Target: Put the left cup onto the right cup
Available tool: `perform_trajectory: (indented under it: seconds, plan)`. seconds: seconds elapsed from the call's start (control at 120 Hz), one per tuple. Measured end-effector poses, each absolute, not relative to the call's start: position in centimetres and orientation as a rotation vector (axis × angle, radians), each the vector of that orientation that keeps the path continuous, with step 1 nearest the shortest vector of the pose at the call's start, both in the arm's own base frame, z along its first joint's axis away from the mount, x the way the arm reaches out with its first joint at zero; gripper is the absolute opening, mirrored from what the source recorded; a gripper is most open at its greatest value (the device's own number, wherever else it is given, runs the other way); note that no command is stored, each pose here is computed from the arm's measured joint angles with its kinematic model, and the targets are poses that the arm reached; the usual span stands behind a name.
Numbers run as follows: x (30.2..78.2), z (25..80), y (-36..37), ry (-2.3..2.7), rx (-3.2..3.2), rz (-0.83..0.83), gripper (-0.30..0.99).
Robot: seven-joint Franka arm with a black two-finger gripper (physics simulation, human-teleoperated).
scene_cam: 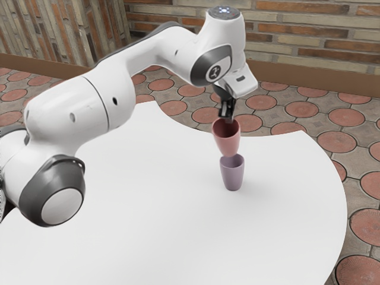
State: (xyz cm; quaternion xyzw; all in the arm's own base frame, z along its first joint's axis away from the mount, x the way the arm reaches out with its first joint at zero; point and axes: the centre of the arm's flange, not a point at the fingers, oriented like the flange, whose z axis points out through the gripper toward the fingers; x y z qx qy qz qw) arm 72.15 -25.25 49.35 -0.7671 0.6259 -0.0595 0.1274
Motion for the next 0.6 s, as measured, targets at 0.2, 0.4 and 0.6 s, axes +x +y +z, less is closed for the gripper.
perform_trajectory:
  seconds: [0.2,0.4,0.6]
  plan:
    - [72.5,49.0,-25.6,1.828,-2.219,-0.179,-0.09]
    - [72.9,47.8,-25.5,1.836,-2.216,-0.163,-0.09]
    - [73.2,46.6,-25.4,1.846,-2.226,-0.150,-0.09]
